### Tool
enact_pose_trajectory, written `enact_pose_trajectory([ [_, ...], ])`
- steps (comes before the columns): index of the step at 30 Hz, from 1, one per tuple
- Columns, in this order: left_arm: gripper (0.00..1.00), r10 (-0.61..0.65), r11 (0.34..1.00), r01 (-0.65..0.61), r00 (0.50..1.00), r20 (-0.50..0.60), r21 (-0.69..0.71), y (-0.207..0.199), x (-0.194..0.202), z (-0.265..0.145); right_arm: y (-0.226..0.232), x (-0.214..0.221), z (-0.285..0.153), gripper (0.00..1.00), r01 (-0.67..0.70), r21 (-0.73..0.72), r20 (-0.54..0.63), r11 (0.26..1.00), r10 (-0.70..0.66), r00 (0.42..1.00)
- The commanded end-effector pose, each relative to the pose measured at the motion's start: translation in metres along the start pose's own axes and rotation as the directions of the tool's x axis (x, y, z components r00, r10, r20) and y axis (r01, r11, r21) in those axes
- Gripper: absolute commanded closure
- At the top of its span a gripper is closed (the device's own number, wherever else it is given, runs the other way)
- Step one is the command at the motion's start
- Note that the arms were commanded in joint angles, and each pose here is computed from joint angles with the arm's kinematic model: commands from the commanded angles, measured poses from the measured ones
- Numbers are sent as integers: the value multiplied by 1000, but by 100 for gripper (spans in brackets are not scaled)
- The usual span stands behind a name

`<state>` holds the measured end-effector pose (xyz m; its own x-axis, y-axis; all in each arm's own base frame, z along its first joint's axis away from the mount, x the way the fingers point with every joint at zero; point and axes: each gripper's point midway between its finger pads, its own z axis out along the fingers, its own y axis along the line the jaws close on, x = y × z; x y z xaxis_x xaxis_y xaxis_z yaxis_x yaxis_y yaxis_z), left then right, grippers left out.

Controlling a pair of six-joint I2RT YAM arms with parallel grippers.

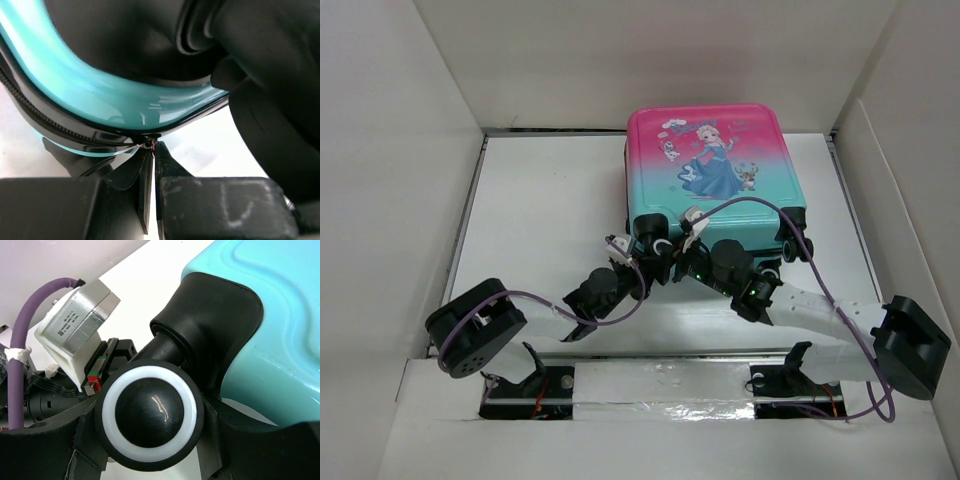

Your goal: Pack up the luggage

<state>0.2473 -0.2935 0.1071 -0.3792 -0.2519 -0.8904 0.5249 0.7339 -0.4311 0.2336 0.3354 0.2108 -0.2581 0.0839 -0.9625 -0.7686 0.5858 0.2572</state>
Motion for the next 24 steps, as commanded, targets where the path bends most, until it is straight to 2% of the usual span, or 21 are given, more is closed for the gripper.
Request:
enact_pose_trajectory([
  [1, 100, -95, 995, 95, 982, 163, 3, -16, -51, 18, 41, -56, 3, 100, 11, -137, 161, 990, 11, 987],
  [6, 100, -112, 992, 119, 980, 164, -35, -10, -51, 18, 39, -54, 2, 100, 9, -132, 162, 991, 13, 987],
  [9, 100, -116, 984, 134, 981, 154, -114, 5, -47, 14, 37, -55, 0, 100, 7, -122, 168, 992, 14, 986],
  [10, 100, -108, 973, 134, 984, 142, -186, 18, -42, 11, 36, -54, 0, 100, 6, -117, 170, 993, 14, 985],
  [15, 100, -93, 940, 136, 985, 148, -313, 45, -40, -7, 32, -54, -6, 100, 4, -96, 174, 995, 13, 985],
  [19, 100, -28, 881, 92, 989, 143, -465, 76, -42, -32, 29, -53, -12, 100, 1, -79, 175, 997, 13, 984],
  [24, 100, 7, 835, 77, 989, 150, -544, 102, -53, -52, 21, -50, -23, 100, -1, -41, 172, 999, 8, 985],
])
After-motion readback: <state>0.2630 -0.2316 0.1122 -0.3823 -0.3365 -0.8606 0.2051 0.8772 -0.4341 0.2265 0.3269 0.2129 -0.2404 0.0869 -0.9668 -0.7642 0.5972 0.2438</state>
